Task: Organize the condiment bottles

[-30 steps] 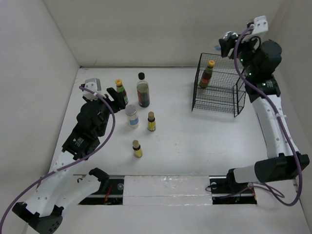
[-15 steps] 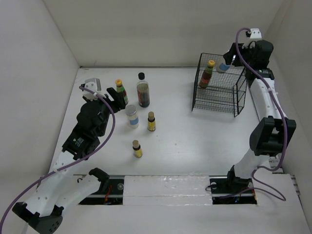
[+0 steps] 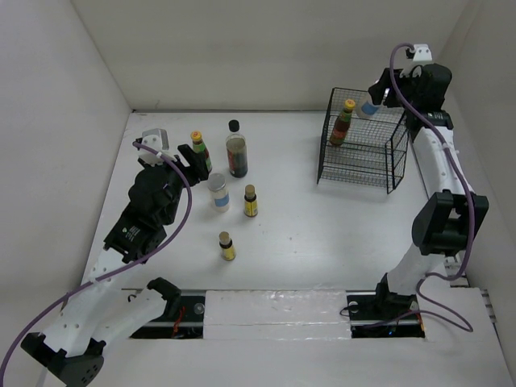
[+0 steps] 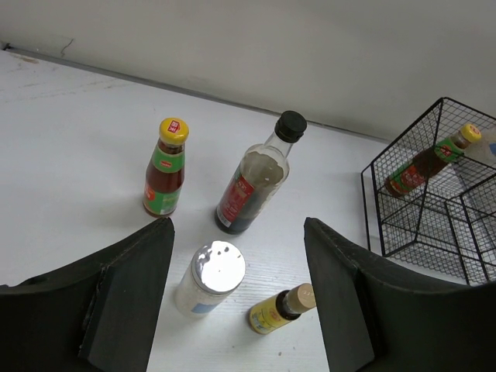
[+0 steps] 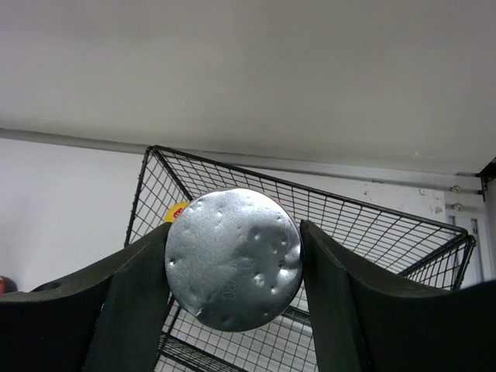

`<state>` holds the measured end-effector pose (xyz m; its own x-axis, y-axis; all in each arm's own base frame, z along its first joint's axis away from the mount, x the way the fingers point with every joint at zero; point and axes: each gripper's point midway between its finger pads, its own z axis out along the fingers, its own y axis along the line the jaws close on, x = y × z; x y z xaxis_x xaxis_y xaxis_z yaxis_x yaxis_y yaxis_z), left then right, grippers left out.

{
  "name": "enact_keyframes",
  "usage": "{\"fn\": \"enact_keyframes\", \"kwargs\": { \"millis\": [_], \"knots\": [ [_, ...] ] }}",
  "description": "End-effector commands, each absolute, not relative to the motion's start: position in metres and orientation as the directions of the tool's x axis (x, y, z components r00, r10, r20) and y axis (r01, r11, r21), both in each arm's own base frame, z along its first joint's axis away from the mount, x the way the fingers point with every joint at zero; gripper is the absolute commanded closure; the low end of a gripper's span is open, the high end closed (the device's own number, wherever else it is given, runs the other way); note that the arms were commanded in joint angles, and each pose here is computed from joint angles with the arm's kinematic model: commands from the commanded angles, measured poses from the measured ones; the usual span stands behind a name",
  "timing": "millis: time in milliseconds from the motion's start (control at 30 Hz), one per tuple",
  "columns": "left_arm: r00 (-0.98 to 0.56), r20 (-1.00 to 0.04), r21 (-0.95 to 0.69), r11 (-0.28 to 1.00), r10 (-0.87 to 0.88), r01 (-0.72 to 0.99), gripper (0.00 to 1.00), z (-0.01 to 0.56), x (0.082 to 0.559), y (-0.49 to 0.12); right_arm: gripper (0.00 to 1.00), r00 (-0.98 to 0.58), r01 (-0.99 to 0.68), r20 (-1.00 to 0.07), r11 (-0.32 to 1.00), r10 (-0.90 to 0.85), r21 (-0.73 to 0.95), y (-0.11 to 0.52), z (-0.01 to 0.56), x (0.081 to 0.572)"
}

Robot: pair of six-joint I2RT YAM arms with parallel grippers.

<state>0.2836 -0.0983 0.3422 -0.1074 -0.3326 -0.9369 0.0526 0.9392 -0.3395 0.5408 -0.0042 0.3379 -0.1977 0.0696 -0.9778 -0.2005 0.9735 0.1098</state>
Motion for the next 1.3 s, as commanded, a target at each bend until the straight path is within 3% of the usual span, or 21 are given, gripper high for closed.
{"fn": "enact_keyframes", "kwargs": {
  "millis": [0, 667, 900, 1000, 1133, 1267],
  "knots": [
    [-0.068, -0.931, -0.363, 0.929, -0.359, 0.072, 0.36, 0.353, 0.285, -0.1, 0.5, -0.079, -0.198, -0.995, 0.977, 0.058, 0.073, -0.01, 0.375, 0.554],
    [-0.068, -0.931, -0.363, 0.929, -0.359, 0.072, 0.36, 0.353, 0.285, -0.1, 0.48, -0.273, -0.141, -0.959, 0.982, 0.081, 0.123, -0.016, 0.274, 0.587],
    [-0.068, -0.931, -0.363, 0.929, -0.359, 0.072, 0.36, 0.353, 0.285, -0.1, 0.36, -0.313, -0.136, -0.946, 0.982, 0.082, 0.131, -0.013, 0.255, 0.591],
    [-0.068, -0.931, -0.363, 0.929, -0.359, 0.072, 0.36, 0.353, 0.285, -0.1, 0.27, -0.322, -0.135, -0.943, 0.982, 0.083, 0.133, -0.013, 0.25, 0.592],
    [-0.068, -0.931, -0.363, 0.929, -0.359, 0.072, 0.36, 0.353, 0.285, -0.1, 0.18, -0.271, -0.142, -0.959, 0.983, 0.078, 0.12, -0.012, 0.28, 0.587],
    [-0.068, -0.931, -0.363, 0.929, -0.359, 0.072, 0.36, 0.353, 0.285, -0.1, 0.17, -0.201, -0.159, -0.977, 0.982, 0.069, 0.102, -0.006, 0.32, 0.576]
  ]
}}
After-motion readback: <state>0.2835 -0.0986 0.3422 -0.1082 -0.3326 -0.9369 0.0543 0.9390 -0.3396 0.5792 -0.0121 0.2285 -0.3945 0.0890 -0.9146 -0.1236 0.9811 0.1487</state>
